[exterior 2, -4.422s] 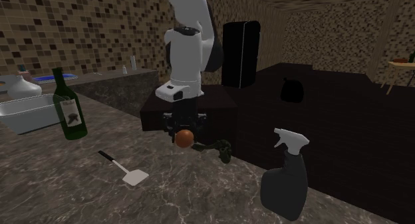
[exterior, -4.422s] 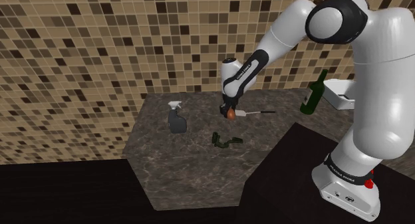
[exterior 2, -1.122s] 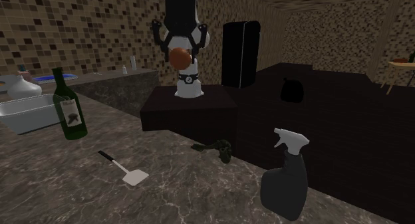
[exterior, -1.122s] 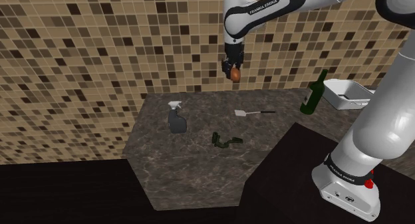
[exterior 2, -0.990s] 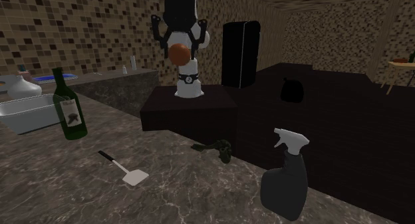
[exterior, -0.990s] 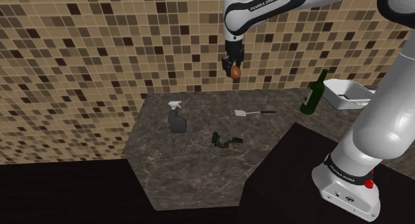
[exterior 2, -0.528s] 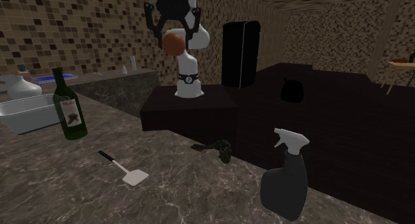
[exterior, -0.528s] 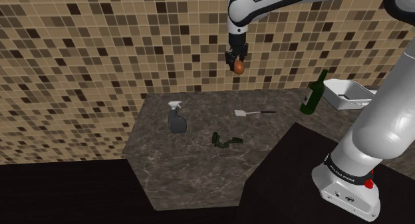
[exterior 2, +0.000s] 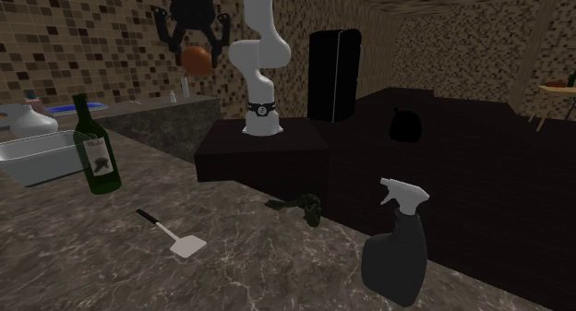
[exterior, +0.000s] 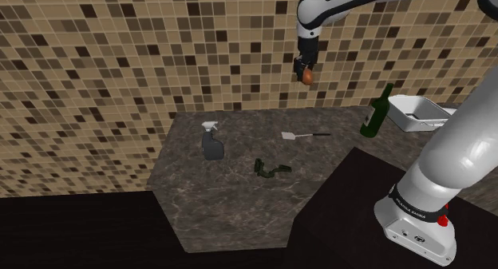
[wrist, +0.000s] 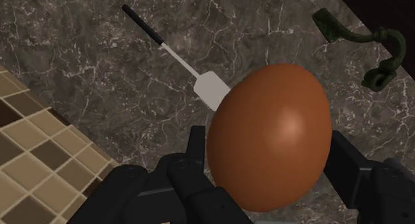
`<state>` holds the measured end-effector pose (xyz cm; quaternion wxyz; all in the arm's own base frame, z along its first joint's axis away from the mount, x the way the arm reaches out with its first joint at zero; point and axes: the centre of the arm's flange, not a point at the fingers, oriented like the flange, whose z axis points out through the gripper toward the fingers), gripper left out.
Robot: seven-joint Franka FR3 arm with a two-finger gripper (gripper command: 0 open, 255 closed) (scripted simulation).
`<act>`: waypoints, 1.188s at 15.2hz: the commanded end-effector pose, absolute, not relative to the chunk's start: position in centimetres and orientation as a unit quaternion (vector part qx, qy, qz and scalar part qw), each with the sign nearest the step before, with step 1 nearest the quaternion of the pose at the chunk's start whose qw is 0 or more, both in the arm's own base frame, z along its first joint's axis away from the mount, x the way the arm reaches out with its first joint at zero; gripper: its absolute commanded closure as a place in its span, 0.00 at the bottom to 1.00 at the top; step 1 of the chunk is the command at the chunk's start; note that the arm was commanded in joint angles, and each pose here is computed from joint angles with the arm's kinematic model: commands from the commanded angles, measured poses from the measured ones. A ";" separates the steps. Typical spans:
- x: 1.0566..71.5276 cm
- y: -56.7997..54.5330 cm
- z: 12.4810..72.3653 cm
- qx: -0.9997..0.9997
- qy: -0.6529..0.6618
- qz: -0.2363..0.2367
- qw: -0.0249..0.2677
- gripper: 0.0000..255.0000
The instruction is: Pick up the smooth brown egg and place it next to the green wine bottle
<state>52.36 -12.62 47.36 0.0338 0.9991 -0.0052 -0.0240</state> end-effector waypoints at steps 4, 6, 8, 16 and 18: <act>49.8 -18.8 47.5 0.999 -0.005 -0.024 0.034 1.00; 48.8 -21.2 47.5 0.999 -0.005 -0.024 0.034 1.00; 47.8 -23.7 47.5 0.999 -0.005 -0.024 0.034 1.00; 43.7 -33.4 47.5 0.999 -0.005 -0.024 0.034 1.00; 42.7 -35.8 47.5 0.999 -0.005 -0.024 0.034 1.00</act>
